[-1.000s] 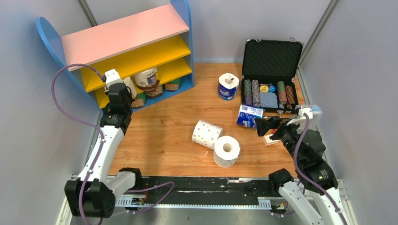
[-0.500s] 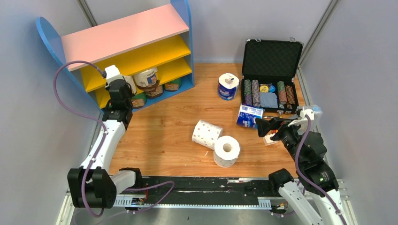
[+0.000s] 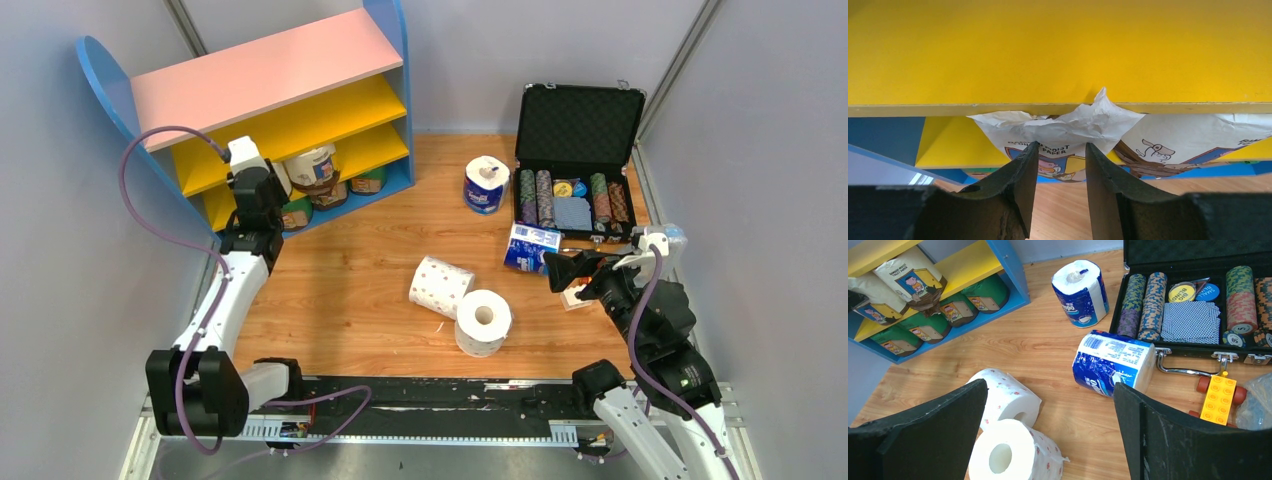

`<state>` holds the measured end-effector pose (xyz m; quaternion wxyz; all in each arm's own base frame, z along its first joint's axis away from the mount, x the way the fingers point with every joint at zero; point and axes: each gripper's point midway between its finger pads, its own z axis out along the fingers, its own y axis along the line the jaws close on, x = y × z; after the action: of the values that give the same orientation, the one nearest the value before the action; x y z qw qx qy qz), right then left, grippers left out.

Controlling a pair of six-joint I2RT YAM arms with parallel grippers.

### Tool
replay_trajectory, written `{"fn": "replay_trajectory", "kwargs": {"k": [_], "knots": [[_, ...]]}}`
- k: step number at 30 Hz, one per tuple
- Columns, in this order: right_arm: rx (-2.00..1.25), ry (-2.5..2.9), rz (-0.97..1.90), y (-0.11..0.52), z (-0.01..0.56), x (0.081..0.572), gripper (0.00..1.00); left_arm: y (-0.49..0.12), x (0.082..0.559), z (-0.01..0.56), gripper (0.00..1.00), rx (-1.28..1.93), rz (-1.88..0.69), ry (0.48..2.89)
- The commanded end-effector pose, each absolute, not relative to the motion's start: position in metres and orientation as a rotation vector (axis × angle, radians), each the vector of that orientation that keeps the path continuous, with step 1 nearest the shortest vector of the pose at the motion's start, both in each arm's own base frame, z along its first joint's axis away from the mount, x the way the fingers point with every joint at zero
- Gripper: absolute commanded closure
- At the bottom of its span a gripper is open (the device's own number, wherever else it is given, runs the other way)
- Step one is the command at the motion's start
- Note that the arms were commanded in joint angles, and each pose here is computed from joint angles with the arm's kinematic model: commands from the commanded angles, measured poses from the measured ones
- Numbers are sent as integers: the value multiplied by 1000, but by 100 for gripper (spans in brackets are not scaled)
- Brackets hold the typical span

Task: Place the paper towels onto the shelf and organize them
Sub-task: Place the paper towel on the shelf, then adjust the paper towel at the center of the board.

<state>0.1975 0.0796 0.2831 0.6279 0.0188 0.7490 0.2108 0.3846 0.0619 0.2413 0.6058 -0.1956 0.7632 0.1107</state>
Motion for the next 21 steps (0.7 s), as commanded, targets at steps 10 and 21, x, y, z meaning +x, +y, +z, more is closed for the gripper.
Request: {"fn": "replay_trajectory", "kwargs": {"k": [10,21], "knots": [[48,1690,496,81,289,201,0,38,356,292,24,-432,84,1799],[77,1697,463,76,287,205,0,-125,288,254,0,-18,-611,2010]]}}
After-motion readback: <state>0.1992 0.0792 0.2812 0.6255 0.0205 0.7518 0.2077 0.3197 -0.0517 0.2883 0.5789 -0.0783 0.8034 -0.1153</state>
